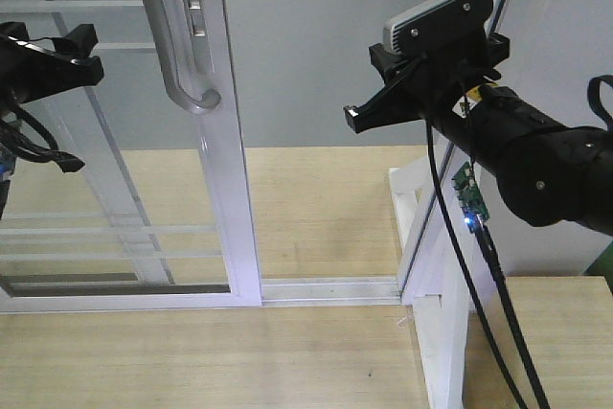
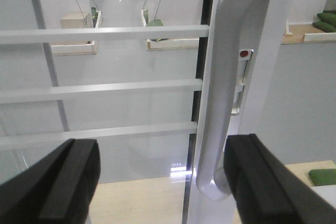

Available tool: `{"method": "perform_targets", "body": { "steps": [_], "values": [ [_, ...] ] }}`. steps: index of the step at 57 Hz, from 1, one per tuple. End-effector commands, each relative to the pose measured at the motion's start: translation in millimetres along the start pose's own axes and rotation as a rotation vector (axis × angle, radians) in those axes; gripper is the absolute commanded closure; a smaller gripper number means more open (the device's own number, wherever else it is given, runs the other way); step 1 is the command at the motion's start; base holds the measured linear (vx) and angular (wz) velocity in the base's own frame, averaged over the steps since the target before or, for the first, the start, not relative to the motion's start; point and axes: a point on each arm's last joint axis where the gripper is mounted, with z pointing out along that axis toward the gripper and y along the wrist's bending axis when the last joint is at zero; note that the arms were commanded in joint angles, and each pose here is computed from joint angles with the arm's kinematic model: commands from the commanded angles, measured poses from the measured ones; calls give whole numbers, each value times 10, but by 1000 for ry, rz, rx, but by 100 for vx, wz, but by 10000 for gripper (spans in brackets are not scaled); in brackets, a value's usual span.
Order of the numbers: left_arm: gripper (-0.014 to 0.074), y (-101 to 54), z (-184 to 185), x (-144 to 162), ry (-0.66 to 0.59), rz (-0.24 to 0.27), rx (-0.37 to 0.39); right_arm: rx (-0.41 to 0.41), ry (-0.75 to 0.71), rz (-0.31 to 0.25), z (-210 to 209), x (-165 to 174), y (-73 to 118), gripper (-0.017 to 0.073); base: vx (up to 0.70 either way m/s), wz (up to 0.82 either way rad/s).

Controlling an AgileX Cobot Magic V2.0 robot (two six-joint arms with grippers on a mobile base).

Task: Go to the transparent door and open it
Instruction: 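Release the handle with the right gripper and move left gripper onto it, then grip the handle with the left gripper and slide the door farther open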

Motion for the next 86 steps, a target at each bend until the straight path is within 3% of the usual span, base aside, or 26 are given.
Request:
{"method": "perform_targets", "body": {
  "steps": [1, 22, 36, 45, 74, 80, 86],
  "values": [
    [1, -25, 62, -209, -144, 12, 10, 50, -152, -8, -128, -256, -82, 566, 0, 0],
    [12, -34, 552, -99, -144, -42, 10, 63, -186, -8, -143, -293, -96, 566, 0, 0],
    [71, -69, 799, -189, -160, -34, 39, 68, -186, -52, -140, -292, -96, 566, 0, 0],
    [92, -84, 921, -255, -179, -72, 54, 69, -186, -54, -140, -292, -96, 566, 0, 0],
    [92, -93, 1295, -280, -167, -73, 51, 68, -184, -54, -140, -290, -95, 566, 0, 0],
    [154, -92, 1300, -261, -150, -73, 50, 68, -184, -54, -140, -290, -95, 566, 0, 0],
    [343, -92, 1300, -259, -148, -71, 50, 68, -184, -54, -140, -290, -95, 566, 0, 0]
  ]
}}
